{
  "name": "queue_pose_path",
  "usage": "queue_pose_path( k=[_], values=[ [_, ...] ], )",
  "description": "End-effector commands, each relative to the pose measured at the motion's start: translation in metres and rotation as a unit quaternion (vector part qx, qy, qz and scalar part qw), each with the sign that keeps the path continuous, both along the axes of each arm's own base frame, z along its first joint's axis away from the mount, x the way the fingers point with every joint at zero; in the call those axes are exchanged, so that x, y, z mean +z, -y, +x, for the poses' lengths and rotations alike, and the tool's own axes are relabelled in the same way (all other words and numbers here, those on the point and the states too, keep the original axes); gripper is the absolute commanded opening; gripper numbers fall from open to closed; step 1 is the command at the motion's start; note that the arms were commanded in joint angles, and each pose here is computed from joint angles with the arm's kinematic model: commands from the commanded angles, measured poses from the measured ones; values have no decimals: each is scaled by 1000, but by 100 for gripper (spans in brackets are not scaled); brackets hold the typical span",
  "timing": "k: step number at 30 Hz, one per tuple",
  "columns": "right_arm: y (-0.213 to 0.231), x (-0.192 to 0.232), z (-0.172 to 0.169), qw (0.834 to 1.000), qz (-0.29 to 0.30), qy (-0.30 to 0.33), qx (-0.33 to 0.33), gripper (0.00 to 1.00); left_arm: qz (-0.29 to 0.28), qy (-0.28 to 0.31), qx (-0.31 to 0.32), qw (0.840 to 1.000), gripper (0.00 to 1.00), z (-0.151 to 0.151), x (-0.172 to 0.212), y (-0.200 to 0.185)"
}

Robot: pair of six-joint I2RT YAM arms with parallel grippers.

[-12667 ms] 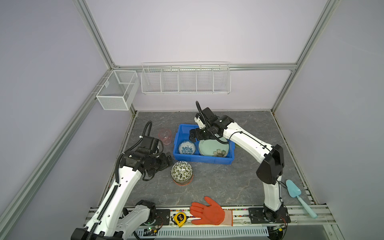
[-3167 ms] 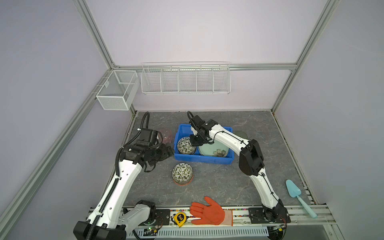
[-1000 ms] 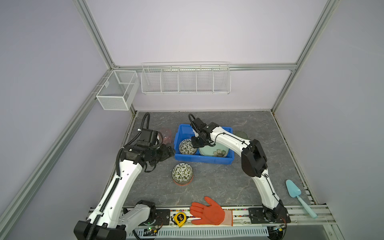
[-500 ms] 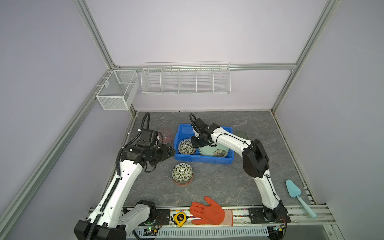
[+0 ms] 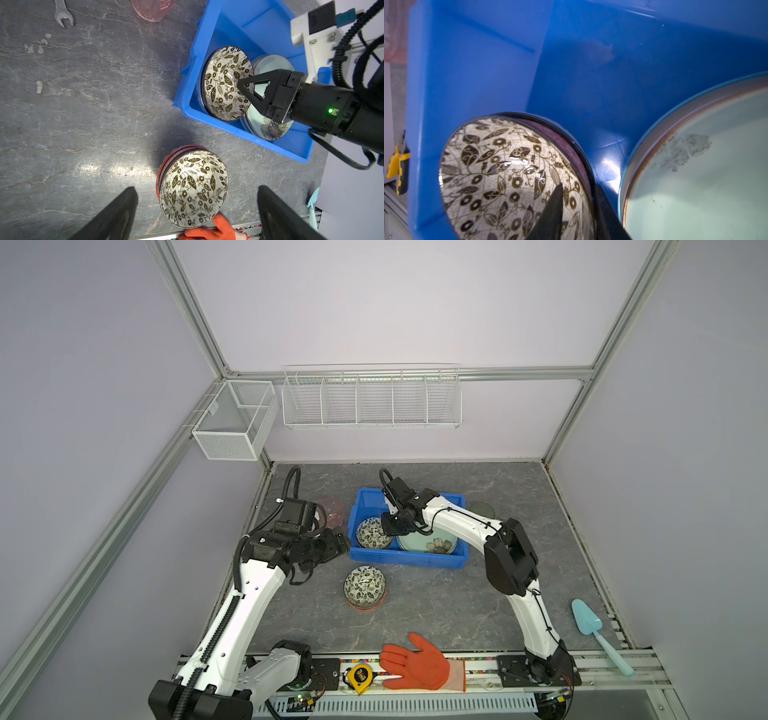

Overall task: Place the mixed dishes into the plastic bin
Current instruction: 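Lower the leaf-pattern bowl into the bin beside the blue-and-white bowl, then open the right gripper and lift it out of the bin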

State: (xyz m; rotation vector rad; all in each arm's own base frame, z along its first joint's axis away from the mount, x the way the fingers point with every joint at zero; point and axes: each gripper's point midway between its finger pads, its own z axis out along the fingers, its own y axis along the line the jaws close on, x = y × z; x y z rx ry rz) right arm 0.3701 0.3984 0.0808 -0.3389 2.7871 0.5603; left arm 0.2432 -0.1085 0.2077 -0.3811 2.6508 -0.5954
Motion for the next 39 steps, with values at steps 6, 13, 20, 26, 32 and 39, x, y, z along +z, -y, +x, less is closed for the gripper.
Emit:
queue_pose_path(
  k=[6, 13, 20, 26, 32, 39],
  values=[
    [7, 37, -3, 1000, 7, 30, -1, 38, -1, -5, 4, 1000, 90, -3, -3, -2],
    [10, 55, -3, 999, 13, 46, -2, 39, 0, -5, 5, 1000, 90, -4, -2, -3],
    [15, 67, -7, 998, 19, 56, -2, 39, -1, -2, 5, 1000, 90, -3, 1, -2],
    [25, 86, -15, 997, 28, 72, -1, 40, 3, -7, 6, 1000, 90, -5, -2, -4],
    [39, 106, -28, 995, 34, 94, 3, 91, 13, -31, -2, 999, 93, -19, -10, -8],
    [64, 129, -47, 991, 38, 127, -4, 88, 16, -88, -11, 996, 99, -56, -29, -12]
  ],
)
